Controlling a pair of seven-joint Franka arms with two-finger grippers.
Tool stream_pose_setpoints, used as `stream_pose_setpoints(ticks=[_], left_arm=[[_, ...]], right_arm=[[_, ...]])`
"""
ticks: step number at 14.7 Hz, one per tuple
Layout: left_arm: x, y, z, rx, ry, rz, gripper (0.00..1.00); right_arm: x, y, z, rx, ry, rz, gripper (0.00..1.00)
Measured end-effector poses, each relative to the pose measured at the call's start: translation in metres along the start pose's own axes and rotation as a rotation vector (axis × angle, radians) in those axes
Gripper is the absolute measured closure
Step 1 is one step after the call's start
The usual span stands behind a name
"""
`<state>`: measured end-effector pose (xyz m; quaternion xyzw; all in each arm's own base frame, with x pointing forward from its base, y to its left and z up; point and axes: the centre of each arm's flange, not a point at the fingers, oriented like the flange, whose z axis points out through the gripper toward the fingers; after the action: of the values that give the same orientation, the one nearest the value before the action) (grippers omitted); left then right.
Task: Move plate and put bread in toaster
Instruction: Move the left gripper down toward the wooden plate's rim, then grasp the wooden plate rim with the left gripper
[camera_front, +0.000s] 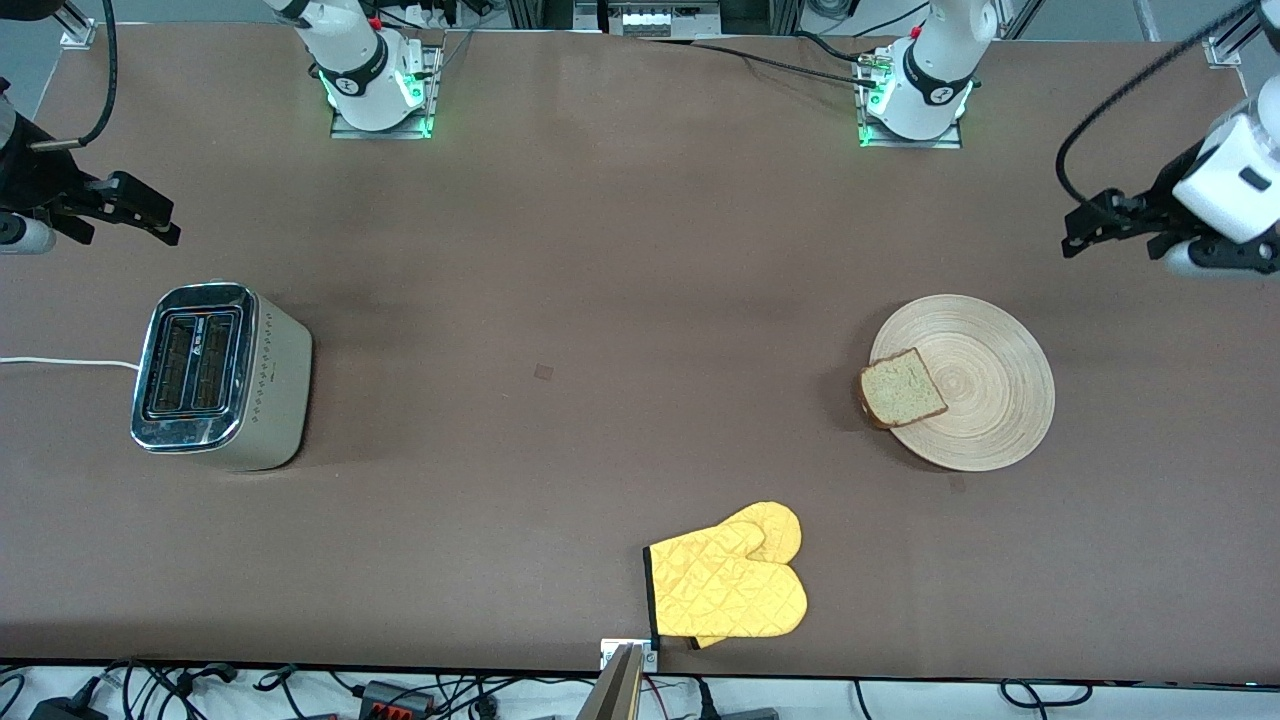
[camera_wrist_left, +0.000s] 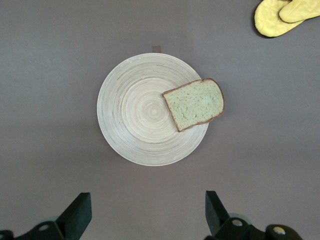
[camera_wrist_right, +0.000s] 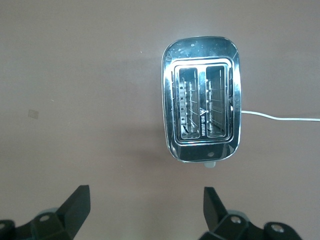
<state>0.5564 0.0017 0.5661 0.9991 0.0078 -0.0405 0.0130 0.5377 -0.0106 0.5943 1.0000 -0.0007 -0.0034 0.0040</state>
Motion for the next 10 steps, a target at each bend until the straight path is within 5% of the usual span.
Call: stream_pose_setpoints(ticks=[4, 10], left_arm=[[0.046, -0.092, 0.085, -0.185, -0.126, -0.099, 0.00], [0.050, -0.240, 0.252, -0.518, -0.232, -0.061, 0.00]], right_arm=[[0.003, 0.001, 0.006, 0.000, -0.003, 0.000, 0.00], [0.004, 0.000, 0.007, 0.000, 0.001, -0.003, 0.00]])
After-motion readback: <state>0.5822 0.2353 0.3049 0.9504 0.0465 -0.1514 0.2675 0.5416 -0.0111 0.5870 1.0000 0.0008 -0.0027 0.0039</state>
